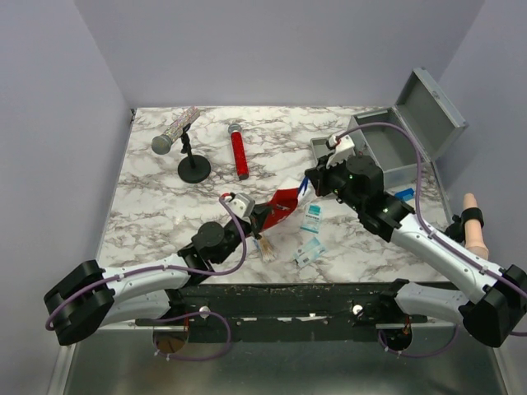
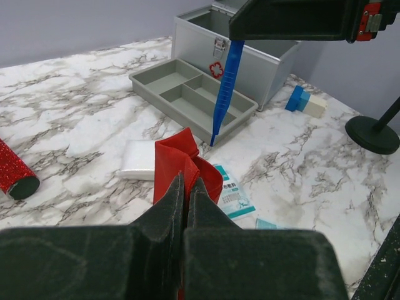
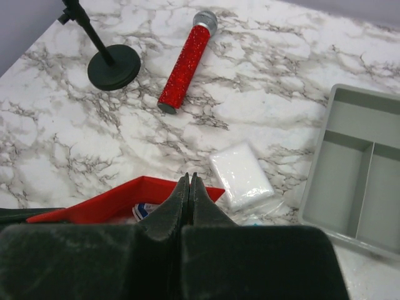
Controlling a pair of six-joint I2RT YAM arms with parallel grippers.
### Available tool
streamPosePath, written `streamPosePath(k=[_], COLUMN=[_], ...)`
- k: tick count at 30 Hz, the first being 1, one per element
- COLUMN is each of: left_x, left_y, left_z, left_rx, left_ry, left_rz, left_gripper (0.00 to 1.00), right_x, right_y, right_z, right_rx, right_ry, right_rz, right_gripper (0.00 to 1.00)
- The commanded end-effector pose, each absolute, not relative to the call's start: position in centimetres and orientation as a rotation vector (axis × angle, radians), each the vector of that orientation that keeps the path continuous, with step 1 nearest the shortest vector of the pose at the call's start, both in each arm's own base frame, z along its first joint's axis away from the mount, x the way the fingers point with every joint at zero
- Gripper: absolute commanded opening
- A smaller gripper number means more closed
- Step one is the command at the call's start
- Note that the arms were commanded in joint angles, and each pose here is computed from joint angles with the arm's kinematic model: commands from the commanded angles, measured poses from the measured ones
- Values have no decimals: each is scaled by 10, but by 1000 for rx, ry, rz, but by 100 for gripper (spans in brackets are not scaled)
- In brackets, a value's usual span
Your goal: Organize the medicine kit
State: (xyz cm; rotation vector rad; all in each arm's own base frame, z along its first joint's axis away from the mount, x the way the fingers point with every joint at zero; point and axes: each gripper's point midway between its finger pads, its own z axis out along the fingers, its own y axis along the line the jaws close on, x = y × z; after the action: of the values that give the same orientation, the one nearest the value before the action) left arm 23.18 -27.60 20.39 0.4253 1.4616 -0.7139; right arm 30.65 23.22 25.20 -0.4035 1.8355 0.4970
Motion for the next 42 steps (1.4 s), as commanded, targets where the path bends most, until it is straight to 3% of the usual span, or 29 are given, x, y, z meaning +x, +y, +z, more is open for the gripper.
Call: streamPosePath(k=[1,24,42], left_x=[229,245,248], left_y=[-286,-300,-307], left_z=[214,201,225], left_rx=[444,418,404], left_ry=[1461,1639,1598], left_rz=[-749,-705,-740], left_gripper=[0,0,0], right_x=[312,286,274], right_y=[239,243,271], right_z=[278,268,205], right_rx=[-433,-488,-703], right_ry=[1685,1677,1803], right_rz=[473,498,471], right_gripper=[1,1,1])
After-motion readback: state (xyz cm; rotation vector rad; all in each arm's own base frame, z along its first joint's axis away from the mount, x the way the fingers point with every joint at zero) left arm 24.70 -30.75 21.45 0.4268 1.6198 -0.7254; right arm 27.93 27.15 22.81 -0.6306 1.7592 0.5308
